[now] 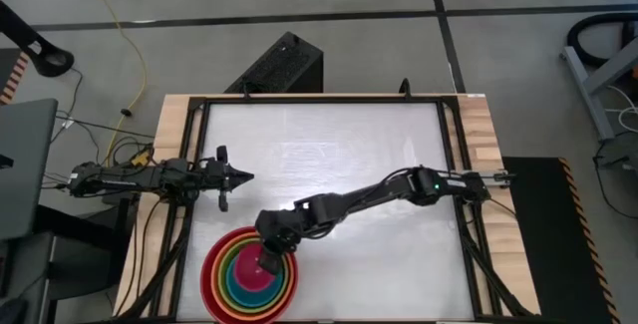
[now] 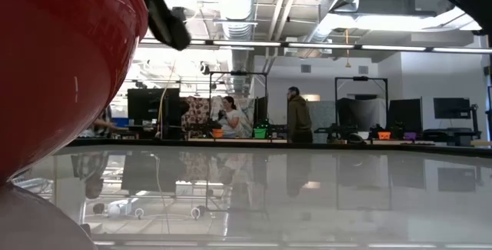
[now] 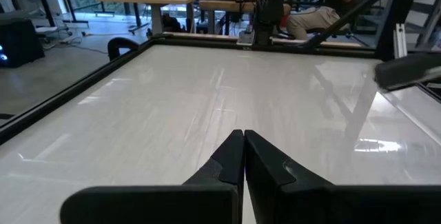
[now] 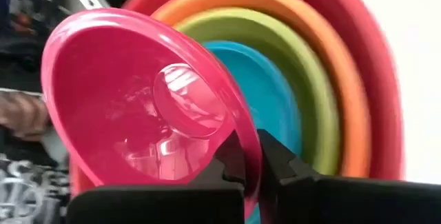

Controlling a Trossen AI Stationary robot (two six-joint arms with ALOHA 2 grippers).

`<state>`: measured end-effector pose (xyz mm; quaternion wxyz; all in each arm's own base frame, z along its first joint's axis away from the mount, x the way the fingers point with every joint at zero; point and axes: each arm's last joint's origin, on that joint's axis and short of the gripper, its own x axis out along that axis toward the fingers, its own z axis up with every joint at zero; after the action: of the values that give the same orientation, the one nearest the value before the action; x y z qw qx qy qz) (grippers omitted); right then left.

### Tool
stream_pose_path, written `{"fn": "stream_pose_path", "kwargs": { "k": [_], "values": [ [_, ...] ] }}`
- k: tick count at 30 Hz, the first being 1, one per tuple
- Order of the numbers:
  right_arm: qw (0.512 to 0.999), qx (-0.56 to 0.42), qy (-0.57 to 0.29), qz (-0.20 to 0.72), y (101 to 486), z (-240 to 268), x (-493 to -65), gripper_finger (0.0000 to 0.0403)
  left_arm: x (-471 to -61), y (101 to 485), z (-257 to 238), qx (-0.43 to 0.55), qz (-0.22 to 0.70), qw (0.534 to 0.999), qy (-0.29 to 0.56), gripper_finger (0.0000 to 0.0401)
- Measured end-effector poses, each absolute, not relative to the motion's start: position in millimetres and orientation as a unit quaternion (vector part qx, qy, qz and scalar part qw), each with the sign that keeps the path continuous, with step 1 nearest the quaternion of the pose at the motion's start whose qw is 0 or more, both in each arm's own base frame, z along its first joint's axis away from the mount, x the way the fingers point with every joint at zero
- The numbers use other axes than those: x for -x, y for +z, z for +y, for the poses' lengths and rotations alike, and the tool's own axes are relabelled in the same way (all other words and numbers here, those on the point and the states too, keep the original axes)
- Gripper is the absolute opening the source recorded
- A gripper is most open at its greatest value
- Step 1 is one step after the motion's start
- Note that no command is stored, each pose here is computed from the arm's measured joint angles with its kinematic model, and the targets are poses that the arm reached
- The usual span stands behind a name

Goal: Nest bowls inside each other
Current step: Stack the red bowl on the blue bowl

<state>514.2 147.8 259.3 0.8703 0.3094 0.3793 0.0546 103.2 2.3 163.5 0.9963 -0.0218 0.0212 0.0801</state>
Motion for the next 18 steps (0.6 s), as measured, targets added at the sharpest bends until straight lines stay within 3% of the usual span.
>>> {"fn": "stream_pose_path", "kwargs": {
  "k": [18],
  "values": [
    [0.877, -0.285, 0.069, 0.381, 250, 171, -512, 0.0019, -104, 163, 2, 0.020, 0.024, 0.996, 0.080, 0.0000]
  ]
}}
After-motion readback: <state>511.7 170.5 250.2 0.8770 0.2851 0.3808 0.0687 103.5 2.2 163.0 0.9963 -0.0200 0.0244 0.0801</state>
